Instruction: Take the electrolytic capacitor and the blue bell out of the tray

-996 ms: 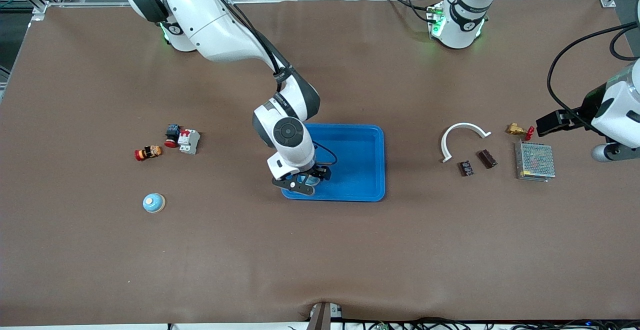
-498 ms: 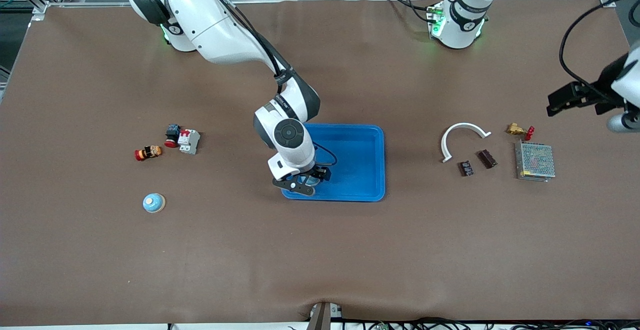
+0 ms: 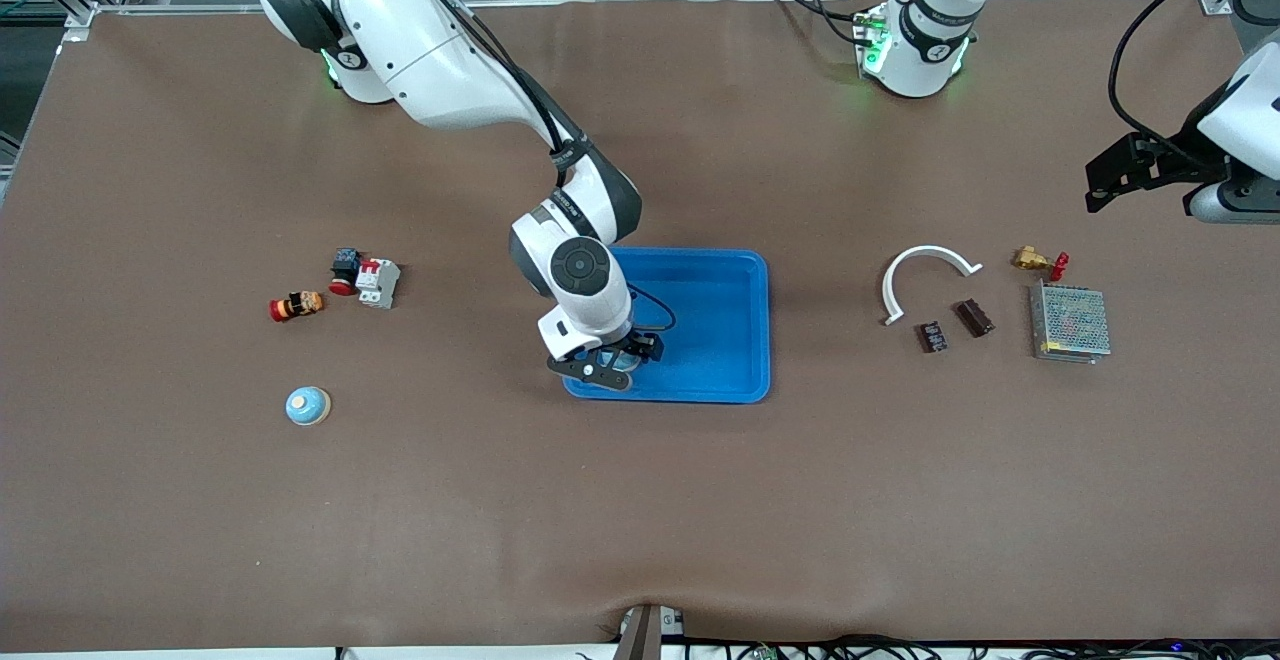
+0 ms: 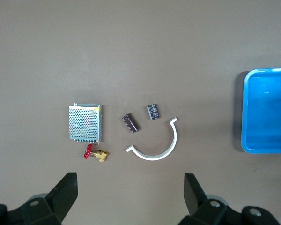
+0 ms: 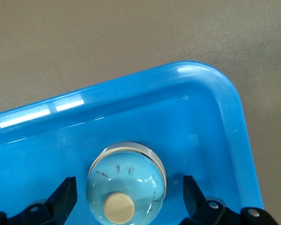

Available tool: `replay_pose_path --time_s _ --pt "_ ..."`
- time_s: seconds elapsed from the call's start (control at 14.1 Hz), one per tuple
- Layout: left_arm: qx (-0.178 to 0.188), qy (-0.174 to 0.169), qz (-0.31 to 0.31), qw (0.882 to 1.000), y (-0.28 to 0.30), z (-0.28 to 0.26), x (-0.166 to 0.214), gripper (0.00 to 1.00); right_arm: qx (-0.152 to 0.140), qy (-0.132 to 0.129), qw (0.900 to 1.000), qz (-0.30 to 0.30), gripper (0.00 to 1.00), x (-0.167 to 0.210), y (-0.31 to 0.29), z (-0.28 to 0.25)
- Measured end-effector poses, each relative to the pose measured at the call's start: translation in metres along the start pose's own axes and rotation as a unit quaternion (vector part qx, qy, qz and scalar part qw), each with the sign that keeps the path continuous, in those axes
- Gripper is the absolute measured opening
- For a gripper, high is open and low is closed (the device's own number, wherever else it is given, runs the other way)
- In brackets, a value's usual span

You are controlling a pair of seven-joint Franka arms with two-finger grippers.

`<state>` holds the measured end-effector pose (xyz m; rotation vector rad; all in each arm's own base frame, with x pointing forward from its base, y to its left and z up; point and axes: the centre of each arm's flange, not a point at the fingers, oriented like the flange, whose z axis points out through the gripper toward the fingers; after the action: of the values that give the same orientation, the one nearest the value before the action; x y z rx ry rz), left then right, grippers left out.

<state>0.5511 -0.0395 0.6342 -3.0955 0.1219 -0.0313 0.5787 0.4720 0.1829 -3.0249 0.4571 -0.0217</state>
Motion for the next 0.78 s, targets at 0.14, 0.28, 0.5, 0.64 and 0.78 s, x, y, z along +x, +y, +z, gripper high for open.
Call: replay_pose_path --time_s 0.14,0.28,0.5,0.64,0.78 --pt "0.0 0.0 0.001 1.0 0.001 0.0 0.0 1.0 0.0 0.0 1.0 0.0 0.96 0.0 0.0 0.0" --pt "0.0 0.0 0.001 1.0 0.001 0.0 0.0 1.0 0.0 0.0 1.0 0.0 0.89 0.0 0.0 0.0" --pt "0.0 0.003 0.0 1.0 0.0 -0.003 0.0 1.0 0.002 0.001 1.0 0.0 0.67 0.0 -0.001 -0.001" --pt "0.0 0.004 -0.001 1.0 -0.001 -0.009 -0.002 1.0 0.002 0.001 1.0 0.0 0.67 0.001 -0.001 -0.001" --pt "0.0 0.007 -0.001 1.0 -0.002 -0.014 -0.002 1.0 0.002 0.003 1.0 0.001 0.67 0.002 0.0 -0.002"
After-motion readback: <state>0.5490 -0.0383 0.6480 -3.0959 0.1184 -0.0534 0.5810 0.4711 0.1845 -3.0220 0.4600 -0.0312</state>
